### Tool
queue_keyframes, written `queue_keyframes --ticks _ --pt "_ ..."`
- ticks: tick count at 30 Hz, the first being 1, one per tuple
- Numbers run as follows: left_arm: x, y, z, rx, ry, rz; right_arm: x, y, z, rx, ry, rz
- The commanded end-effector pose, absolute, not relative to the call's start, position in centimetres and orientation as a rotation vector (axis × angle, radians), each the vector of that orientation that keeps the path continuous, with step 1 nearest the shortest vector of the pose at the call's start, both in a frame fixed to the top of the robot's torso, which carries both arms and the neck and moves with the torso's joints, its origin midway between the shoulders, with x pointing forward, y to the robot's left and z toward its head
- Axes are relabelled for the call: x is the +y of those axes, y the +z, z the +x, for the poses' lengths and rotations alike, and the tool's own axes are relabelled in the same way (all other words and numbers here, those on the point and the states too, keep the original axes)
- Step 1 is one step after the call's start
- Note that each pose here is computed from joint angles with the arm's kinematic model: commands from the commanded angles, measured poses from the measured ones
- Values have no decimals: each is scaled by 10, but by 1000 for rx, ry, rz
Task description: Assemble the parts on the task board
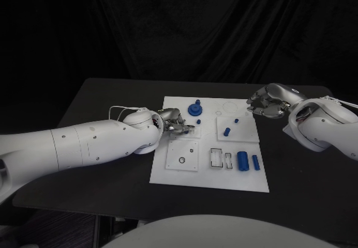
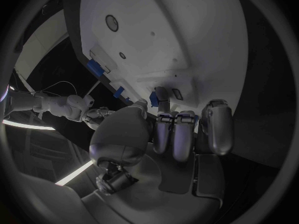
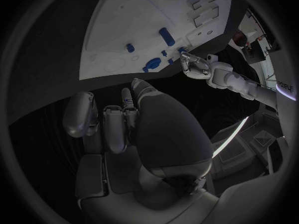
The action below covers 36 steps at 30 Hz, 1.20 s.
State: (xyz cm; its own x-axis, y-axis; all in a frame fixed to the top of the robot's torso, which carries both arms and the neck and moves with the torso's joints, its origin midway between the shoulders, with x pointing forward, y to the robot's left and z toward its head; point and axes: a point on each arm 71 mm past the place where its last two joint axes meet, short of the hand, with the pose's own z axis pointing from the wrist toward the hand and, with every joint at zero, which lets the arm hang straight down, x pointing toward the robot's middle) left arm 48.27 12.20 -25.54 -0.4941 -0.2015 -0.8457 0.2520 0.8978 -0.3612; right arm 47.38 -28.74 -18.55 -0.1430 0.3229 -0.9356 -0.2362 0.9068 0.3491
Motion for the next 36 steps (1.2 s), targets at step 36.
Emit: queue_keyframes --ticks 36 --pt "123 -259 482 2011 -570 36 -291 -191 474 1692 453 97"
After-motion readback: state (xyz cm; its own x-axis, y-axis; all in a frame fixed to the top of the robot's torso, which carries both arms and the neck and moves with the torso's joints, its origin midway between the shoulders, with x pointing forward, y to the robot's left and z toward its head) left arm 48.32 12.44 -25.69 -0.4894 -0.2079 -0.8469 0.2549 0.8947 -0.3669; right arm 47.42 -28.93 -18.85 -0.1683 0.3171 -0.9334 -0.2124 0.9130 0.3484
